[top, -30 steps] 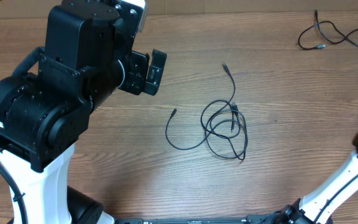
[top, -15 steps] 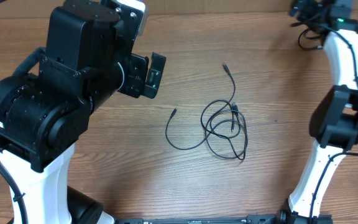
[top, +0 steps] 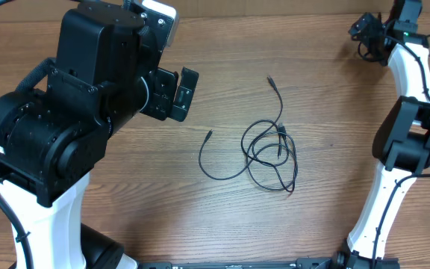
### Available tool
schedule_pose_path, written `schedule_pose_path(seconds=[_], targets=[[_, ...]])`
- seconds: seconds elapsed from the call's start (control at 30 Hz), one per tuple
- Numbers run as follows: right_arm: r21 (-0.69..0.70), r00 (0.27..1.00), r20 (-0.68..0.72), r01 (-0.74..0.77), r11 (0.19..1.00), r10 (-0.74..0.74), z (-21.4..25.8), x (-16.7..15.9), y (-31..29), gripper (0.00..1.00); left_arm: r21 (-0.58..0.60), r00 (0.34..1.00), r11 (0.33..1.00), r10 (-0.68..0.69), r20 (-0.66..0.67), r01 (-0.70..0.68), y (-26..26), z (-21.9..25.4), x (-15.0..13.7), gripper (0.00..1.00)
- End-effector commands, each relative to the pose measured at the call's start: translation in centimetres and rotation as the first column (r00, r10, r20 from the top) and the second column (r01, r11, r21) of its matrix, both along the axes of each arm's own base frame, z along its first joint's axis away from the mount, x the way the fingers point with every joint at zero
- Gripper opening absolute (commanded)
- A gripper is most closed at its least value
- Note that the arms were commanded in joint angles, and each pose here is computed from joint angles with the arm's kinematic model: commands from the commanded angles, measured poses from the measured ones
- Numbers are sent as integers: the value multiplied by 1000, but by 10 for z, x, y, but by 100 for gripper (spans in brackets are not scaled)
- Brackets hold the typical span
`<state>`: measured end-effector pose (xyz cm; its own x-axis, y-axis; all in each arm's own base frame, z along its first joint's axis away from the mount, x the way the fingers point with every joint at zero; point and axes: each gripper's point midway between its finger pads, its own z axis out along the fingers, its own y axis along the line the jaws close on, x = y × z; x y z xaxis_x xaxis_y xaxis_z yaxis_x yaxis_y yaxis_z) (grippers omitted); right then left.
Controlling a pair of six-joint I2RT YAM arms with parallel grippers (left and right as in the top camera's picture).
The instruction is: Untangle cables
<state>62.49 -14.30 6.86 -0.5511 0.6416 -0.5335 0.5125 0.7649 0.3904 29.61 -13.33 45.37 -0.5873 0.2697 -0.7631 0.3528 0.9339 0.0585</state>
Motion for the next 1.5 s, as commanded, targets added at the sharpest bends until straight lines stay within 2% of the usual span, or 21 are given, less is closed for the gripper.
schedule_pose_path(seconds=[0.0, 0.03, 0.1, 0.17, 0.2, 0.27, 0.33, 0.57, 0.73, 0.9, 1.07, 1.3, 1.47], targets=[[-1, 1000, 1, 8, 1000, -8, -12, 5, 1, 99, 9, 999, 999, -32, 4, 32, -4, 1, -3, 100], [-2, 1000, 1, 8, 1000, -8, -14, 6, 0, 96, 8, 999, 999, -32, 4, 32, -4, 1, -3, 100], [0, 1000, 2, 11, 1000, -11, -20, 7, 0, 82, 8, 999, 999, -32, 4, 32, -4, 1, -3, 100], [0, 1000, 4, 10, 1000, -10, -25, 9, 0, 56, 8, 999, 999, -32, 4, 32, -4, 1, -3, 100], [-1, 1000, 5, 11, 1000, -11, -25, 9, -1, 47, 8, 999, 999, -32, 4, 32, -4, 1, -3, 100], [-6, 1000, 14, 7, 1000, -7, -24, 11, -1, 17, 9, 999, 999, -32, 4, 32, -4, 1, -3, 100], [-8, 1000, 25, 9, 1000, -9, -22, 13, -2, 5, 10, 1000, 1000, -30, 5, 30, -3, 1, -3, 100], [-16, 998, 57, 5, 1000, -4, -4, 16, -11, 4, 4, 1000, 1000, -30, 2, 30, -4, 1, -3, 100], [-77, 994, 112, -4, 997, 12, 45, 16, -33, 4, 5, 1000, 1000, -29, 3, 29, -4, 1, -3, 100], [-115, 989, 144, 56, 992, -39, 92, -2, -80, 4, 5, 1000, 1000, -29, 3, 29, -4, 1, -3, 100], [-108, 983, 117, 157, 982, -144, 98, -37, -141, 4, 5, 1000, 1000, -30, 3, 29, -4, 1, -3, 100], [-112, 951, 33, 308, 945, -306, 81, -118, -247, 4, -2, 999, 1000, -30, 16, 30, -5, 3, -1, 100], [-99, 931, -53, 356, 929, -362, 43, -159, -280, 4, -46, 997, 997, -66, 37, 68, -15, 10, 1, 100]])
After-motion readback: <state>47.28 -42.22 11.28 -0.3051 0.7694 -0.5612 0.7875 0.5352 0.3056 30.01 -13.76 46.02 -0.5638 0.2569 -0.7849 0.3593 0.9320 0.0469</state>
